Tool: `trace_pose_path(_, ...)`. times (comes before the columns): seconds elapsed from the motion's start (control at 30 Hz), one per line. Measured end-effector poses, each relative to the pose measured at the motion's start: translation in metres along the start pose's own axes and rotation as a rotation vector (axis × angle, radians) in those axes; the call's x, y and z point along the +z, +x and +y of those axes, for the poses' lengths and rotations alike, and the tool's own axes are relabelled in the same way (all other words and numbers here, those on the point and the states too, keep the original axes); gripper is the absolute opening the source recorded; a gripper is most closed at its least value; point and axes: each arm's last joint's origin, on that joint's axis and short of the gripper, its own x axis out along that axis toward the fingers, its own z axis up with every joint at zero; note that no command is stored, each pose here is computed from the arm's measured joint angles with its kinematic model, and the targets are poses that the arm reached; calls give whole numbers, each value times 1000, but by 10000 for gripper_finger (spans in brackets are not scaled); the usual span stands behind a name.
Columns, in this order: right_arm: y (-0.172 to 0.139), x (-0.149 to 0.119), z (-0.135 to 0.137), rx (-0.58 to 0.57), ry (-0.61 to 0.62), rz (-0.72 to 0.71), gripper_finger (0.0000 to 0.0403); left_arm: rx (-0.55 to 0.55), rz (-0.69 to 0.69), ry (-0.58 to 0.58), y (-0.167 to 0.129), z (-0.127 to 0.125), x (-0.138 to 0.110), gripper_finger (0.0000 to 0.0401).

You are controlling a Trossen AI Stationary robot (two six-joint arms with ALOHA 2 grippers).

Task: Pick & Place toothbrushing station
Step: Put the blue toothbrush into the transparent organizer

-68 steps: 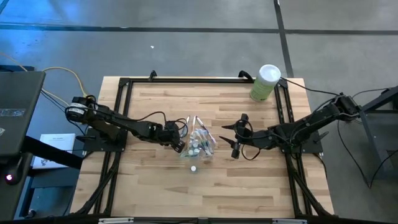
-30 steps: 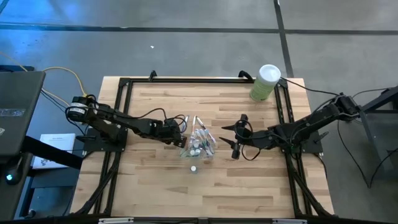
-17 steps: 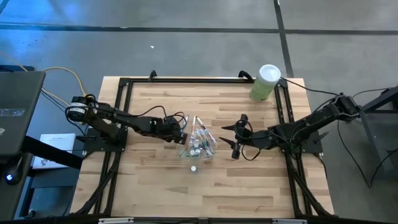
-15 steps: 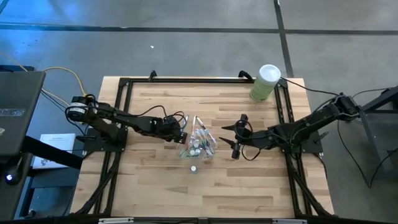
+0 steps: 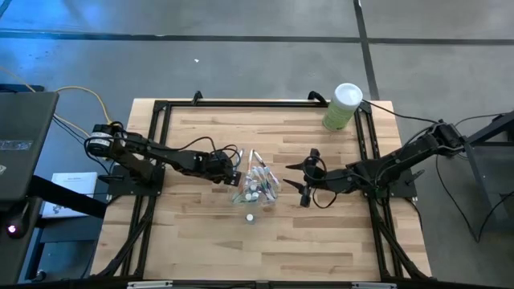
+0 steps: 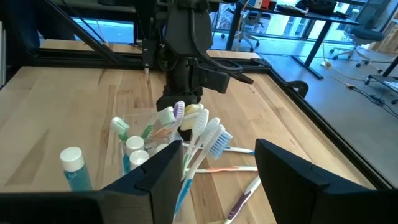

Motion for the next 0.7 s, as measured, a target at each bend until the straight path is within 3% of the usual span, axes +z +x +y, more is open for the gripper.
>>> trace_pose_path(0.3,0,0,2,60,16,9,193,19,20,-27,8,1,-4,126)
trace_pose_path(0.7,0,-2,2,59,6,26,193,28,21,-28,8,2,-4,126)
